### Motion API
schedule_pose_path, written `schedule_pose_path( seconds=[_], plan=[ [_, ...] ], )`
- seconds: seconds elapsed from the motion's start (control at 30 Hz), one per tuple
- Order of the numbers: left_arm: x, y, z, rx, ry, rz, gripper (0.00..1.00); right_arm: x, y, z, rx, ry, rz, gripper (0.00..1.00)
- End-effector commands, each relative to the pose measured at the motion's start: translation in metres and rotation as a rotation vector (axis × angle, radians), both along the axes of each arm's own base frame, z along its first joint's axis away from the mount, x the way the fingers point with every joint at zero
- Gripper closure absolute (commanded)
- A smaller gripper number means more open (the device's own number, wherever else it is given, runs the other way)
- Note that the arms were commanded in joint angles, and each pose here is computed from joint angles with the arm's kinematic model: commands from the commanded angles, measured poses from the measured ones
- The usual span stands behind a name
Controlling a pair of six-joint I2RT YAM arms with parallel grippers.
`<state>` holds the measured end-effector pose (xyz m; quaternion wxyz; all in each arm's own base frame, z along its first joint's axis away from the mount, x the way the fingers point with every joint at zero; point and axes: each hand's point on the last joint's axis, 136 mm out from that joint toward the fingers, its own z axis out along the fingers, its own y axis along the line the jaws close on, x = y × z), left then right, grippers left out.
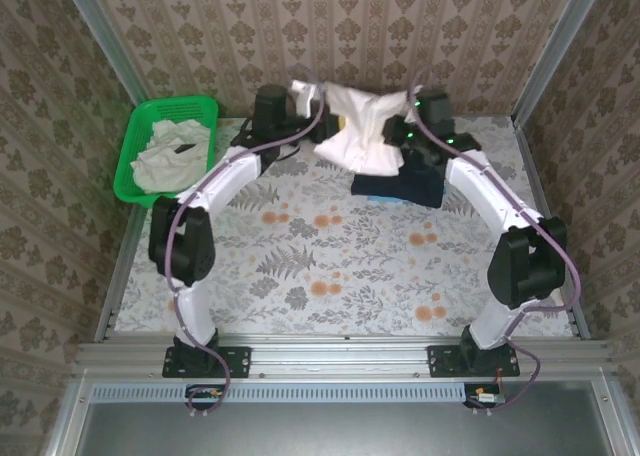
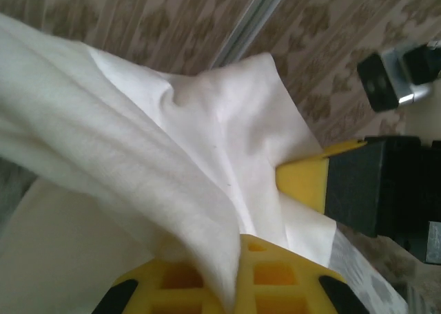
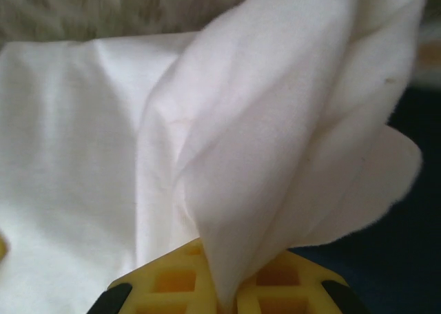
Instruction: Fold and stack the t-shirts
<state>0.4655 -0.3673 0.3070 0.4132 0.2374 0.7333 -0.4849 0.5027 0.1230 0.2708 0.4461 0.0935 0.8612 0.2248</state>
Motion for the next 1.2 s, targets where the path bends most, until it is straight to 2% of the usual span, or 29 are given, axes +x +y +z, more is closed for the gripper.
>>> schedule_pose_path(
  seconds=[0.0, 0.1, 0.2, 0.33, 0.5, 0.57, 0.63, 0.7, 0.8, 0.87, 0.97, 1.07, 1.17],
  plan=[
    [0.026, -0.037, -0.032, 0.040, 0.027, -0.061, 0.96, 0.006, -0.039, -0.014, -0.010, 0.059, -0.034, 1.00],
    [0.044, -0.064, -0.068, 0.076, 0.126, -0.100, 0.99, 0.015, -0.071, -0.043, 0.079, 0.122, -0.079, 1.00],
    [0.046, -0.078, -0.102, 0.092, 0.190, -0.104, 1.00, 0.013, -0.098, -0.082, 0.119, 0.189, -0.132, 1.00],
    [0.042, -0.078, -0.141, 0.149, 0.239, -0.064, 1.00, 0.014, -0.122, -0.130, 0.183, 0.291, -0.140, 0.99],
    [0.035, -0.071, -0.168, 0.202, 0.298, -0.057, 0.99, 0.009, -0.137, -0.156, 0.184, 0.343, -0.162, 0.92],
    [0.038, -0.065, -0.174, 0.228, 0.297, -0.019, 0.92, 0.008, -0.138, -0.155, 0.173, 0.341, -0.161, 0.85],
    [0.038, -0.063, -0.173, 0.230, 0.298, -0.013, 0.72, 0.005, -0.141, -0.155, 0.155, 0.360, -0.179, 0.77],
    [0.038, -0.060, -0.168, 0.231, 0.297, -0.011, 0.65, 0.001, -0.143, -0.149, 0.137, 0.359, -0.191, 0.67],
    [0.037, -0.050, -0.156, 0.241, 0.287, 0.004, 0.48, -0.012, -0.151, -0.137, 0.064, 0.356, -0.236, 0.65],
    [0.032, -0.043, -0.147, 0.248, 0.265, 0.013, 0.44, -0.024, -0.158, -0.127, -0.005, 0.360, -0.274, 0.57],
    [0.022, -0.032, -0.140, 0.244, 0.237, 0.037, 0.40, -0.043, -0.159, -0.114, -0.125, 0.357, -0.321, 0.56],
    [0.011, -0.032, -0.148, 0.231, 0.240, 0.028, 0.39, -0.053, -0.137, -0.105, -0.205, 0.316, -0.310, 0.47],
    [0.005, -0.037, -0.163, 0.214, 0.264, 0.009, 0.41, -0.047, -0.102, -0.112, -0.208, 0.292, -0.225, 0.45]
  ],
)
